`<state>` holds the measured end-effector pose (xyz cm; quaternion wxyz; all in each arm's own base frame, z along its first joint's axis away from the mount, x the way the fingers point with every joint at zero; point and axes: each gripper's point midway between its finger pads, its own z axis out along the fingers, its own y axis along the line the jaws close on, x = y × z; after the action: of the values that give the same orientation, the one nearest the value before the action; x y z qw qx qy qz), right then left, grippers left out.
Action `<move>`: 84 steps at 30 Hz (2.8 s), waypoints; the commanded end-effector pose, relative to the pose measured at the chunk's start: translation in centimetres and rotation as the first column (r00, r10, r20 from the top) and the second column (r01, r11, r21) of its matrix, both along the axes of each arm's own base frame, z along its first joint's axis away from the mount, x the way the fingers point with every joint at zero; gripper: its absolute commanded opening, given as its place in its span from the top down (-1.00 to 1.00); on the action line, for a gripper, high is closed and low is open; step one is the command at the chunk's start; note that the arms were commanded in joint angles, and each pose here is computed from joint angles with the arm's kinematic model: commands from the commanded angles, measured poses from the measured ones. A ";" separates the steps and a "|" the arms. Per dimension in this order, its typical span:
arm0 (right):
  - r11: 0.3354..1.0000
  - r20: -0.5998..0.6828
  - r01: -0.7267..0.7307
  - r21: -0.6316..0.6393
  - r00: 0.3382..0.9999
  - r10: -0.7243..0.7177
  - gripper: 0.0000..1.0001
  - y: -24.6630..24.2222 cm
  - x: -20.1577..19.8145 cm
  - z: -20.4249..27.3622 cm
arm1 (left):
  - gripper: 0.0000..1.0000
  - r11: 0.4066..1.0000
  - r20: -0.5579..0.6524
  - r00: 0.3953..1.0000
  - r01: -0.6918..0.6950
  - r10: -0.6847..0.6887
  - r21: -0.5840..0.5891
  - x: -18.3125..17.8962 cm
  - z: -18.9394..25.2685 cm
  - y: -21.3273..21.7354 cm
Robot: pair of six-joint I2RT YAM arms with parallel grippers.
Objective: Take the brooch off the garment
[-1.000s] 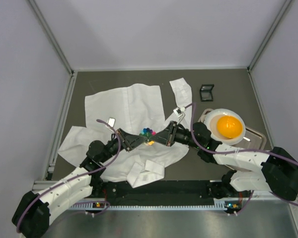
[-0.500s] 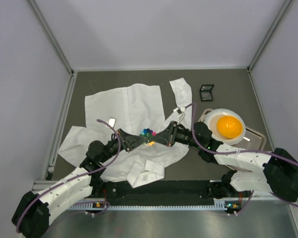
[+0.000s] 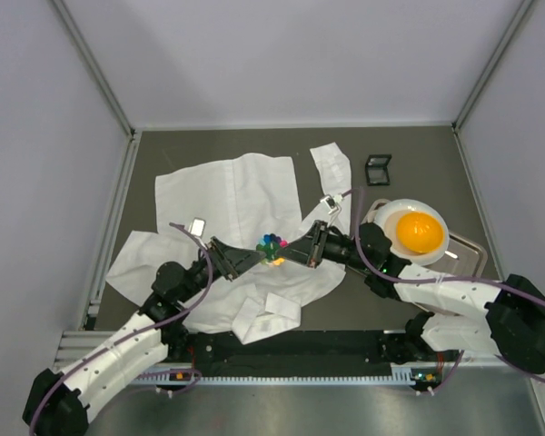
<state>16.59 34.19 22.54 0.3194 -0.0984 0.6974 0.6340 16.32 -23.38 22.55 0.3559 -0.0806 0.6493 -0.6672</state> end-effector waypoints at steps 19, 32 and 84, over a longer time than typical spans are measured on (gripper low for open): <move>0.996 -0.009 0.050 0.069 0.999 -0.050 1.00 -0.4 1.3 3.2 | -0.49 0.969 0.154 0.971 0.153 -0.184 0.194 -1.0 1.2 -2.3; 0.998 0.007 0.028 0.061 1.000 -0.028 1.00 -0.1 1.2 3.0 | -0.49 0.974 0.147 0.974 0.148 -0.174 0.173 -0.7 1.6 -2.5; 1.000 0.074 -0.002 0.003 0.997 0.001 1.00 0.1 0.1 2.2 | -0.29 0.980 0.066 0.989 0.117 -0.129 0.162 0.3 -0.1 -2.5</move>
<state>16.51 33.84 21.36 0.3107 -0.1053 0.7178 0.6141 16.32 -25.68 21.06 0.3273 0.0075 0.7086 -0.6251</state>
